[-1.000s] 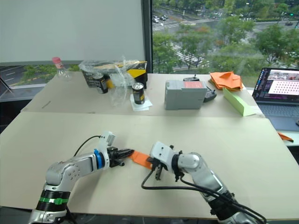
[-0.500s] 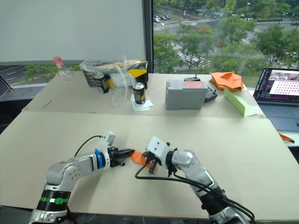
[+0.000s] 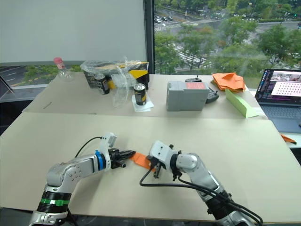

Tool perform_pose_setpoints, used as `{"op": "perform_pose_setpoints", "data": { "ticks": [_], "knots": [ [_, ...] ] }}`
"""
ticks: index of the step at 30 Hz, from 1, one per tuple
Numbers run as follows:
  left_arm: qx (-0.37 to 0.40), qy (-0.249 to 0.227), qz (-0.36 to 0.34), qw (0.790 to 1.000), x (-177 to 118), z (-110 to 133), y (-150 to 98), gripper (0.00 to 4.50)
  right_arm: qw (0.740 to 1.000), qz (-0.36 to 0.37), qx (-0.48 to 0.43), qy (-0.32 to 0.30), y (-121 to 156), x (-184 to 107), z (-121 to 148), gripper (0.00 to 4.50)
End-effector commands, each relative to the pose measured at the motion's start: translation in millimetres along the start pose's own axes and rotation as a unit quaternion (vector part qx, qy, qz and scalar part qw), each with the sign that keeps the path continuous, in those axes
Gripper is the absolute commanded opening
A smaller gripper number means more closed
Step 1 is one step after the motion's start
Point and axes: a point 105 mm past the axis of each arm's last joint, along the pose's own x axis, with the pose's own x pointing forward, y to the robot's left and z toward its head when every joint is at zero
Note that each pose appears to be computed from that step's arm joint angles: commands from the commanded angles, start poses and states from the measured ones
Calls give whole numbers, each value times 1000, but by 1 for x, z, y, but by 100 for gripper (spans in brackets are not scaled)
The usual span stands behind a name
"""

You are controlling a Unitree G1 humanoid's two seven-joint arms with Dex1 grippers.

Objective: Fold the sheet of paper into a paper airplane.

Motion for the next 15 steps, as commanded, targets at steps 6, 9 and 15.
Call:
{"op": "perform_pose_setpoints", "data": {
  "ticks": [6,9,15],
  "knots": [
    [-14,31,50,998,-4,-16,19,0,998,-17,31,46,-3,-14,-29,2],
    [-14,31,48,998,-3,-15,19,0,998,-22,36,50,-6,-18,-31,2],
    [-13,32,49,998,-4,-15,20,0,997,-21,37,57,-4,-28,-35,2]
  ]
}}
